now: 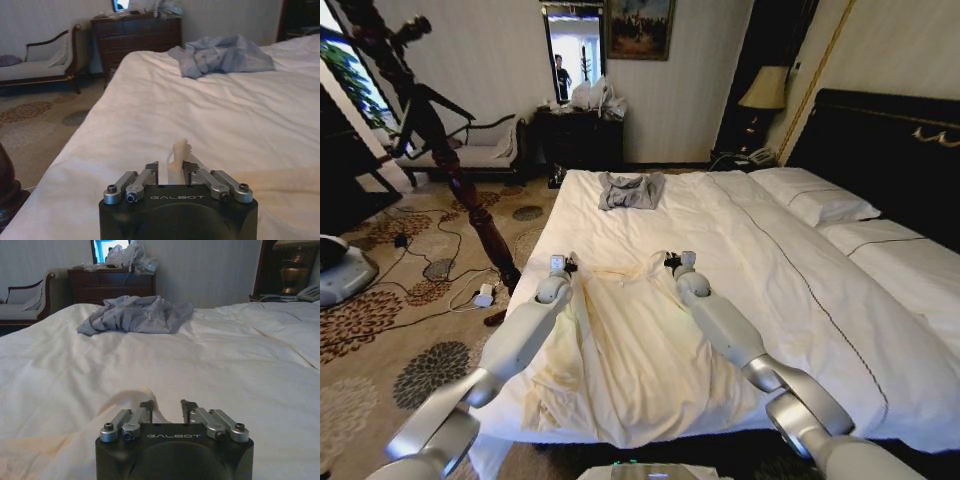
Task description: Pick up the clothes from the bed and hang them on the clothes hanger.
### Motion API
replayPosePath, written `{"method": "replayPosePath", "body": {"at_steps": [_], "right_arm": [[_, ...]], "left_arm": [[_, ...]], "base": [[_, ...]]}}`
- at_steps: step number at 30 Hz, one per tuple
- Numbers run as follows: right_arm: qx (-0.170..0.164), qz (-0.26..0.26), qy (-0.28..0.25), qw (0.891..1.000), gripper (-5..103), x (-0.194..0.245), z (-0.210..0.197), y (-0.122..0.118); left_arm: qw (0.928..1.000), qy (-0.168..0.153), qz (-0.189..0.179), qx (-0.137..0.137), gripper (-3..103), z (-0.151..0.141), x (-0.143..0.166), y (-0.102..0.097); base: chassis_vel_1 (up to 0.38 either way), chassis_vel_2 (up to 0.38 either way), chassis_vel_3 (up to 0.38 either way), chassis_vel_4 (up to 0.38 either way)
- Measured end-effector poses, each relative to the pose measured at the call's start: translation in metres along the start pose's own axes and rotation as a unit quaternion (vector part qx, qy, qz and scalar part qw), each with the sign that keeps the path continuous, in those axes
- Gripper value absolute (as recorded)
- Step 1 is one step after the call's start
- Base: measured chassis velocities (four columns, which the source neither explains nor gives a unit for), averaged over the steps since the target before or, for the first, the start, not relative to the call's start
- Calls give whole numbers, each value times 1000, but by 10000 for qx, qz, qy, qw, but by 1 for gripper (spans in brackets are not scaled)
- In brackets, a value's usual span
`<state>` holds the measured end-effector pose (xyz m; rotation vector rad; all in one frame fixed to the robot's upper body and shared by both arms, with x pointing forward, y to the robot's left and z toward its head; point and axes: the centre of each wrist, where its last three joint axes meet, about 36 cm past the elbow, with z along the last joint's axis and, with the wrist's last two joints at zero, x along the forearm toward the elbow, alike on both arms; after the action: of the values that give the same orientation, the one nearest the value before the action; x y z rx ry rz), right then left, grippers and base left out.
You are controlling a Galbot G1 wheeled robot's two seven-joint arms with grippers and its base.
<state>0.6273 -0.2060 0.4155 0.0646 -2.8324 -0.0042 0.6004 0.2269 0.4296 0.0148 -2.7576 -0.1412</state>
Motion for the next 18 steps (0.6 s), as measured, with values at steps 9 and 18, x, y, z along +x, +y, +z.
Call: {"method": "replayPosePath", "body": {"at_steps": [9, 18], "right_arm": [[302, -165, 230, 9991, 67, 30, 12, -23], [444, -345, 400, 9976, 97, 57, 20, -38]], "left_arm": [[9995, 132, 246, -149, 67, 2, 27, 11], [9973, 538, 321, -385, 97, 19, 56, 34]], "base": [[0, 0, 0, 0], [0, 0, 0, 0]]}}
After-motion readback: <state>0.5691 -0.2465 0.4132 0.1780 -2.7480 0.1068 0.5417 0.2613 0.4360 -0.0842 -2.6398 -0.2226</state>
